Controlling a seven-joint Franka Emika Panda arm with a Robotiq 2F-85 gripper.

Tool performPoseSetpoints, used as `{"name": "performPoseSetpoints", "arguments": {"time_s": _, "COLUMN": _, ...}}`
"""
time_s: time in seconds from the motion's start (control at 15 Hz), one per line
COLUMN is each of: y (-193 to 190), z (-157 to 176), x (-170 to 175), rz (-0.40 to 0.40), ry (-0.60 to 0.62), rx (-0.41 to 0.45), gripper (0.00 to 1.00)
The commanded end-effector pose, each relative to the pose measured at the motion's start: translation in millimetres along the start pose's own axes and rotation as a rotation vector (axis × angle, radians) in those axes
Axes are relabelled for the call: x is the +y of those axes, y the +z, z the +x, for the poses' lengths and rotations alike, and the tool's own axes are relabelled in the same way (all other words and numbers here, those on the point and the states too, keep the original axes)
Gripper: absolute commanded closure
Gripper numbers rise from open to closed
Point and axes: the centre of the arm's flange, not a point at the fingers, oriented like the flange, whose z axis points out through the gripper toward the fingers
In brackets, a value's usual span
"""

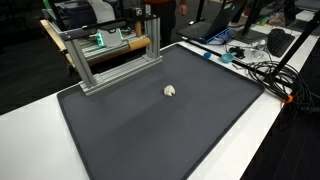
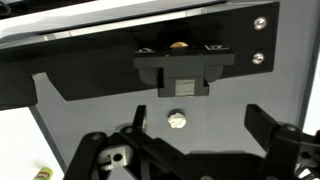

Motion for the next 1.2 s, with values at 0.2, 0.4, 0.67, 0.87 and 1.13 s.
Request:
{"name": "performPoseSetpoints", "arguments": {"time_s": 0.2, "y": -0.8, "z": -4.9, "x": 0.4, "rz": 0.004, "ry": 0.0, "rx": 0.009, "gripper": 0.0}}
{"name": "performPoseSetpoints", "arguments": {"time_s": 0.4, "y": 6.3, "z": -12.3, "x": 1.4, "rz": -0.009, "ry": 0.015, "rx": 0.025, "gripper": 0.0}}
{"name": "performPoseSetpoints", "arguments": {"time_s": 0.67, "y": 22.9, "z": -15.7, "x": 3.8, "rz": 0.006, "ry": 0.006, "rx": 0.027, "gripper": 0.0}}
{"name": "performPoseSetpoints", "arguments": {"time_s": 0.87, "y": 35.1, "z": -16.6, "x": 6.0, "rz": 0.017, "ry": 0.014, "rx": 0.046, "gripper": 0.0}}
{"name": "performPoseSetpoints", "arguments": {"time_s": 1.13, "y": 40.3, "z": -20.8, "x": 10.8, "rz": 0.002, "ry": 0.038, "rx": 0.037, "gripper": 0.0}}
